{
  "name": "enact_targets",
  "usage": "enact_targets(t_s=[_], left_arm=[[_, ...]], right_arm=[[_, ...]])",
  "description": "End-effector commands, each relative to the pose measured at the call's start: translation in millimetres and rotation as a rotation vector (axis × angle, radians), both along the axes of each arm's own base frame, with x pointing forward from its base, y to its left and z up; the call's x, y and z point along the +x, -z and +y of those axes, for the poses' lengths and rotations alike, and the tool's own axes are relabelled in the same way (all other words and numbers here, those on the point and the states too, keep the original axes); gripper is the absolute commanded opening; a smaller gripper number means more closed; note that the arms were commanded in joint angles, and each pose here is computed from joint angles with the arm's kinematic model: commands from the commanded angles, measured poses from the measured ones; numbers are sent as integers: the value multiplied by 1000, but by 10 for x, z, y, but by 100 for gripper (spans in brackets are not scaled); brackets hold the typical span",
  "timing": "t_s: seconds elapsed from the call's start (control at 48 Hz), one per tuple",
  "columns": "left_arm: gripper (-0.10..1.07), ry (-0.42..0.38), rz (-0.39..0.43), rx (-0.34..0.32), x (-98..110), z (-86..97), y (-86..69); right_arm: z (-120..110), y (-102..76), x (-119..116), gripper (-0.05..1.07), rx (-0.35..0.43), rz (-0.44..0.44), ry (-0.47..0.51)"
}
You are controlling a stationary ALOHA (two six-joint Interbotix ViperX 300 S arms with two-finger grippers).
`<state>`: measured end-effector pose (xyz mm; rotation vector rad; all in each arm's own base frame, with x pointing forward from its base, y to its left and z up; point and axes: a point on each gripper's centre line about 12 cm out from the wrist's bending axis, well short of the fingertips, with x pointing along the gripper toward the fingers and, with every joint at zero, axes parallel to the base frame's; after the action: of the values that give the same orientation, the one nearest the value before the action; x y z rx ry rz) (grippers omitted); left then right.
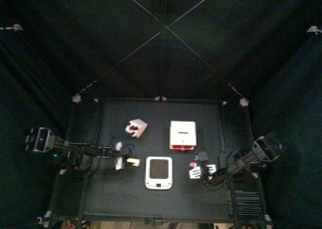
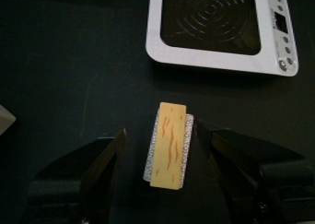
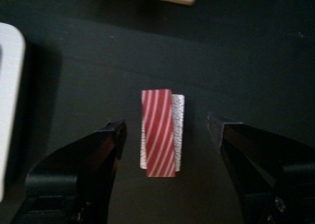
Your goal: Grab salmon sushi
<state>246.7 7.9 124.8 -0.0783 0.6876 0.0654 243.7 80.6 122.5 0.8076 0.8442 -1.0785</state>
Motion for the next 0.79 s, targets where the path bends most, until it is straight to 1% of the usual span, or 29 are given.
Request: enact_targets(t_s=[0.0,0.083,0.167,0.542,0.688,0.771], left_arm=[[95,-5,-29,0,75,11,-69],[95,-5,-26,0,75,11,-61],[95,-3,-23,0,75,7,-54],[95,-6,-22,-5,80,1,-50],[95,-7,-23,-6,85,1,-54],[94,-7,-22,-7,80,-3,-50]], right_arm=[[41,5,47,99,21,-22,-22],[40,102,34,99,12,2,-32],[40,156,22,99,5,20,-34],[103,212,42,99,-41,30,-100],[114,279,31,99,-60,59,-124],[127,306,45,99,-53,78,-118]])
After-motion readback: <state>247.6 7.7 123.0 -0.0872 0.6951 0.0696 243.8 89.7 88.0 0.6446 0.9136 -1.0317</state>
